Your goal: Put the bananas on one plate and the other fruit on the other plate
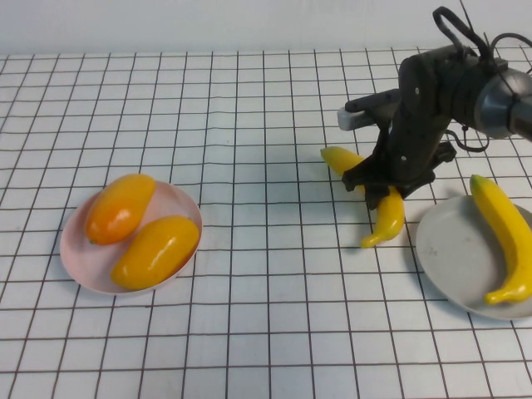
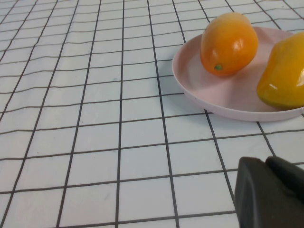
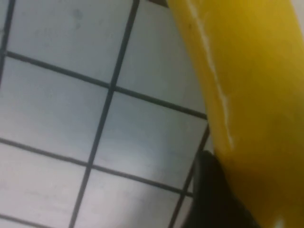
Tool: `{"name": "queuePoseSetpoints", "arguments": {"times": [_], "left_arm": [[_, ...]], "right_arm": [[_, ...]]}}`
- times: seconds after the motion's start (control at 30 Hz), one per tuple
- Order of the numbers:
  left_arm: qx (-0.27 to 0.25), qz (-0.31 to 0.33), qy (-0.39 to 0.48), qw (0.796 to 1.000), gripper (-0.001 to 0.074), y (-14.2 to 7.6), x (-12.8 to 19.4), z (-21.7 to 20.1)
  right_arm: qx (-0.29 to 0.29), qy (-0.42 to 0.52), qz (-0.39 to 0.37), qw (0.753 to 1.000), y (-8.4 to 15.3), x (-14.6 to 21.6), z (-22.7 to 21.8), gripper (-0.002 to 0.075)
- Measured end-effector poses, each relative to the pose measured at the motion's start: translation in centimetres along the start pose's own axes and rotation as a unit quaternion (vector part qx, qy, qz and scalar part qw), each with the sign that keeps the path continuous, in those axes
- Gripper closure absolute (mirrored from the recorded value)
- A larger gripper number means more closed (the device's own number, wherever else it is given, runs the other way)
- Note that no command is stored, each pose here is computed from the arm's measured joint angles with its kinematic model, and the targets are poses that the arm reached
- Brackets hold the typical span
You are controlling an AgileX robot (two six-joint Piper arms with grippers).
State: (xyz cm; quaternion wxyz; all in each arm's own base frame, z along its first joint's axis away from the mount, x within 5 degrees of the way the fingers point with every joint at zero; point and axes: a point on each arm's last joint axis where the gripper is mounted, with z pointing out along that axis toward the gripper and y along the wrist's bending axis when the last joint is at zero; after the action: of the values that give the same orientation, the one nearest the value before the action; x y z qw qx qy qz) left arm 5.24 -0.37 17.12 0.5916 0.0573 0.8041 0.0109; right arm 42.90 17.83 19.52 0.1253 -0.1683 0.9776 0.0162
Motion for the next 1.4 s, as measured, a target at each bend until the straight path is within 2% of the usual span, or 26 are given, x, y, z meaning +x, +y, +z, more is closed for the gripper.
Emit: {"name": "queuePoseSetpoints", "arguments": {"times": [0.17, 0.33, 0.6, 0.77, 0.93, 1.03, 1.17, 1.3, 1.4], "left_arm": [[0.0, 0.0, 0.0, 1.0, 0.0736, 0.0, 0.0, 0.0], [0.0, 0.0, 0.0, 1.0, 0.0736, 0.0, 0.0, 0.0], [0.0, 0.0, 0.0, 1.0, 0.0736, 0.0, 0.0, 0.0], [0.0, 0.0, 0.0, 1.0, 0.0736, 0.0, 0.0, 0.0], [0.0, 0.0, 0.0, 1.0, 0.0736, 0.0, 0.0, 0.0], [0.0, 0.0, 0.0, 1.0, 0.0736, 0.0, 0.0, 0.0], [0.0, 0.0, 0.0, 1.0, 0.0736, 0.0, 0.0, 0.0], [0.0, 0.0, 0.0, 1.0, 0.0736, 0.0, 0.0, 0.0], [0.0, 0.0, 0.0, 1.0, 0.0736, 0.0, 0.0, 0.0]], "right_arm": [[-0.006, -0.024, 0.003, 1.0, -0.1, 0.7, -4.2, 0.0401], [-0.011, -0.057, 0.045, 0.997, -1.2, 5.0, -8.1, 0.0401], [-0.024, -0.04, 0.161, 0.986, -4.9, 12.5, -5.4, 0.0401], [-0.017, -0.039, 0.181, 0.983, -6.2, 13.3, -4.6, 0.0401], [-0.014, -0.057, 0.178, 0.982, -6.4, 12.9, -4.4, 0.0315], [-0.015, -0.06, 0.178, 0.982, -6.4, 12.9, -4.5, 0.0313], [-0.022, -0.124, 0.17, 0.977, -5.3, 13.1, -7.1, 0.0435], [-0.044, -0.27, 0.159, 0.949, -3.8, 15.7, -12.4, 0.0653], [-0.057, -0.347, 0.145, 0.925, -3.1, 19.0, -15.2, 0.0714]]}}
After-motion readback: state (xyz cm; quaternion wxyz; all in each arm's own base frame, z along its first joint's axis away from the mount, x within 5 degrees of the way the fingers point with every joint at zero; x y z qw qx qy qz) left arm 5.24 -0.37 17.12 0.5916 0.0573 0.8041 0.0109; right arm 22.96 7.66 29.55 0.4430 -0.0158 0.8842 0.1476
